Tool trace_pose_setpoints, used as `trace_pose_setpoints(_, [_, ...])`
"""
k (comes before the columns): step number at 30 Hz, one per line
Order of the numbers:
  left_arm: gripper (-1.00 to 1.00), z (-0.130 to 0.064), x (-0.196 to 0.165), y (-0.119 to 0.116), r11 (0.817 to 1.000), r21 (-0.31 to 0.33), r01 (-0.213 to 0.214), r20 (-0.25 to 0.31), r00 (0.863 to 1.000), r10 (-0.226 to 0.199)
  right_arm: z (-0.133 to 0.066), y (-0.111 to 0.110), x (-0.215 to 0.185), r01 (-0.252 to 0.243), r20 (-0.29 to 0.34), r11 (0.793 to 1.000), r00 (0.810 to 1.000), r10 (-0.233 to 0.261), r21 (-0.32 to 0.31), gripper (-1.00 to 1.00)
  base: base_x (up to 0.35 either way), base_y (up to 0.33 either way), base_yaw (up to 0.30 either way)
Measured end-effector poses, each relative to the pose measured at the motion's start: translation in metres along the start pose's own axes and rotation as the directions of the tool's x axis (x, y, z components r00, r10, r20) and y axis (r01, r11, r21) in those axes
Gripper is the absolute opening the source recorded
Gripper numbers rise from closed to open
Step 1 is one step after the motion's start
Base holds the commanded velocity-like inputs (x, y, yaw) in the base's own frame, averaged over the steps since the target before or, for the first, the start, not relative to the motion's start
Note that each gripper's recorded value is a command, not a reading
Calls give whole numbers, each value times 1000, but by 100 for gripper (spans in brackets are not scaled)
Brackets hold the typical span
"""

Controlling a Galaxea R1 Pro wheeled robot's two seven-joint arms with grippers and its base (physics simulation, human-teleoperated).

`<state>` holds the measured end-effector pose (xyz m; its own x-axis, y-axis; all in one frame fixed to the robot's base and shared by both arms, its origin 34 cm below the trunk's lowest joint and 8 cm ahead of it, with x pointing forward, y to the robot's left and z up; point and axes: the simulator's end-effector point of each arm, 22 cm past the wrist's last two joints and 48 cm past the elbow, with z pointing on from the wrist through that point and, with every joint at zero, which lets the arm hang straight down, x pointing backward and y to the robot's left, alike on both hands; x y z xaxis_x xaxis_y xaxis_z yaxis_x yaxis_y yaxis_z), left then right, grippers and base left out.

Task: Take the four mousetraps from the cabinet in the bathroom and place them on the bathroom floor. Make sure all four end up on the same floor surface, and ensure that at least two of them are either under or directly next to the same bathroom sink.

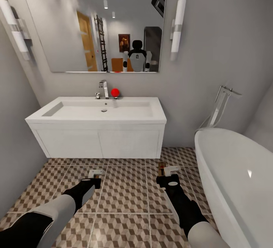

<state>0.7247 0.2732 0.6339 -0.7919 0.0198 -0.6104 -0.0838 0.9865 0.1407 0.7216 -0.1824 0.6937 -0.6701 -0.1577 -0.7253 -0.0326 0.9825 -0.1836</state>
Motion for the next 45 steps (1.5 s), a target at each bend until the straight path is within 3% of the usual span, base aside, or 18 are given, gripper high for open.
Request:
trace_pose_setpoints(20, [-100, 29, 27, -5, 1000, 0, -1, -9, 1000, 1, 22, 18, 29, -5, -8, 1000, 1000, 5, -17, -100, 0, 0, 0])
trace_pose_setpoints(31, [-100, 49, 32, -3, 1000, -6, 13, 48, 999, -13, 38, 25, 53, -4, -25, 1000, 1000, 3, -22, -100, 0, 0, 0])
trace_pose_setpoints(45, [-100, 75, 58, -9, 1000, -3, 13, 36, 999, -13, 60, 33, 86, -2, -47, 1000, 999, 0, -26, -100, 0, 0, 0])
